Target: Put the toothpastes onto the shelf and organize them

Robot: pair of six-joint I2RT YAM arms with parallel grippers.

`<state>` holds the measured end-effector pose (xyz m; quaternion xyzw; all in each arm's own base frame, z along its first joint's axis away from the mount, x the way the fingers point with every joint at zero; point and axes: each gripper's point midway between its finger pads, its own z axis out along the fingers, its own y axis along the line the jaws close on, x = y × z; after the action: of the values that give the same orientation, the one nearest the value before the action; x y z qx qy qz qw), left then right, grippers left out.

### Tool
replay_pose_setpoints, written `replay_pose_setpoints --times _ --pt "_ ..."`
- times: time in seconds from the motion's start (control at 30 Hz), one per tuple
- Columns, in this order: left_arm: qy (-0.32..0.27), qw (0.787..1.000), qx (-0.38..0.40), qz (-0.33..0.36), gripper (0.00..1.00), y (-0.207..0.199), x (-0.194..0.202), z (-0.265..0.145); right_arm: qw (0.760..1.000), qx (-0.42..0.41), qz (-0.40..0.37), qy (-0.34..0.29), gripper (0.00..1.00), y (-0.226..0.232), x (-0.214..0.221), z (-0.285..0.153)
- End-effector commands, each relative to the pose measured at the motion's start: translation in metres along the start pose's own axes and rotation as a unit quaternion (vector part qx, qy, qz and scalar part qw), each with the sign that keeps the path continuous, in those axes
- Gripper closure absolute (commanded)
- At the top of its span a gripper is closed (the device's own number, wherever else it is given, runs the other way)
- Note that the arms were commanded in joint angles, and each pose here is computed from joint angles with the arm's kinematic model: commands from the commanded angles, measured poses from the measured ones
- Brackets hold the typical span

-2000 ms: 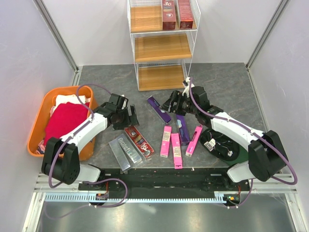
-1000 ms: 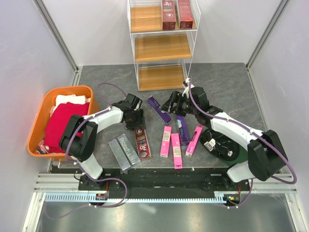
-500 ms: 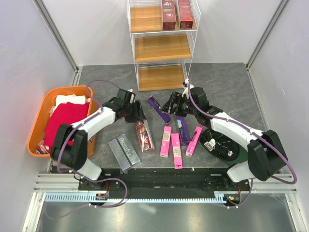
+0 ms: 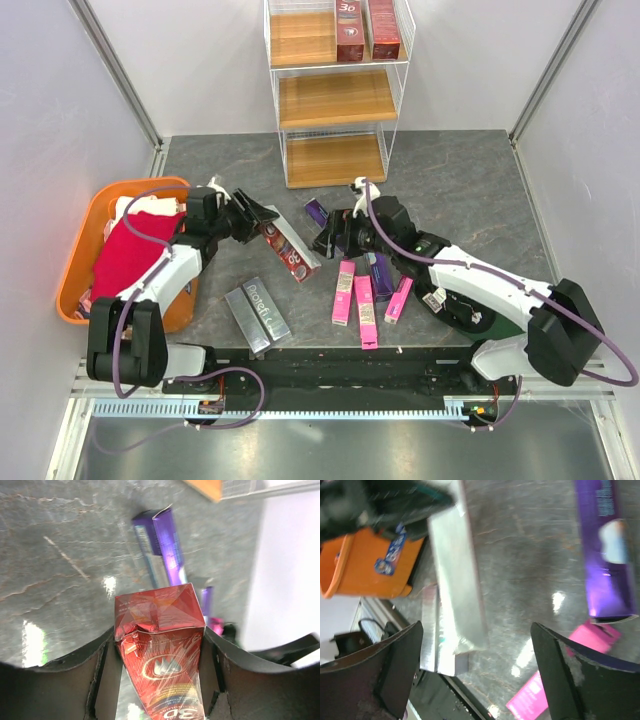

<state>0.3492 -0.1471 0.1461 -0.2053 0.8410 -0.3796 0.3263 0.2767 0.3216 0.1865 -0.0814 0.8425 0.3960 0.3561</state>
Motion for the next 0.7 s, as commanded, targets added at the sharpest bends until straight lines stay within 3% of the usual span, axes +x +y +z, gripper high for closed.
replay_pose_setpoints --times 0.0,0.3,0.47,0.53,0.67 --pt "-0.018 0.992 0.116 -0.044 0.62 -0.053 -0.023 -0.016 0.997 -0.024 -0.057 -0.054 0.02 0.04 -0.02 -0.01" --pt "-0.026 0.989 0.138 -0.046 0.62 -0.067 -0.029 -0.024 0.996 -0.002 -0.083 -0.038 0.03 0.048 0.012 0.0" --pt "-0.021 0.988 0.147 -0.05 0.62 -0.07 -0.027 -0.026 0.995 0.02 -0.085 -0.038 0.12 0.037 0.015 0.006" --pt "-0.021 0.987 0.149 -0.052 0.62 -0.07 -0.026 -0.028 0.995 0.021 -0.087 -0.036 0.24 0.036 0.017 0.009" --pt "-0.016 0.986 0.157 -0.052 0.61 -0.074 -0.024 -0.03 0.995 0.02 -0.088 -0.032 0.34 0.034 0.02 0.014"
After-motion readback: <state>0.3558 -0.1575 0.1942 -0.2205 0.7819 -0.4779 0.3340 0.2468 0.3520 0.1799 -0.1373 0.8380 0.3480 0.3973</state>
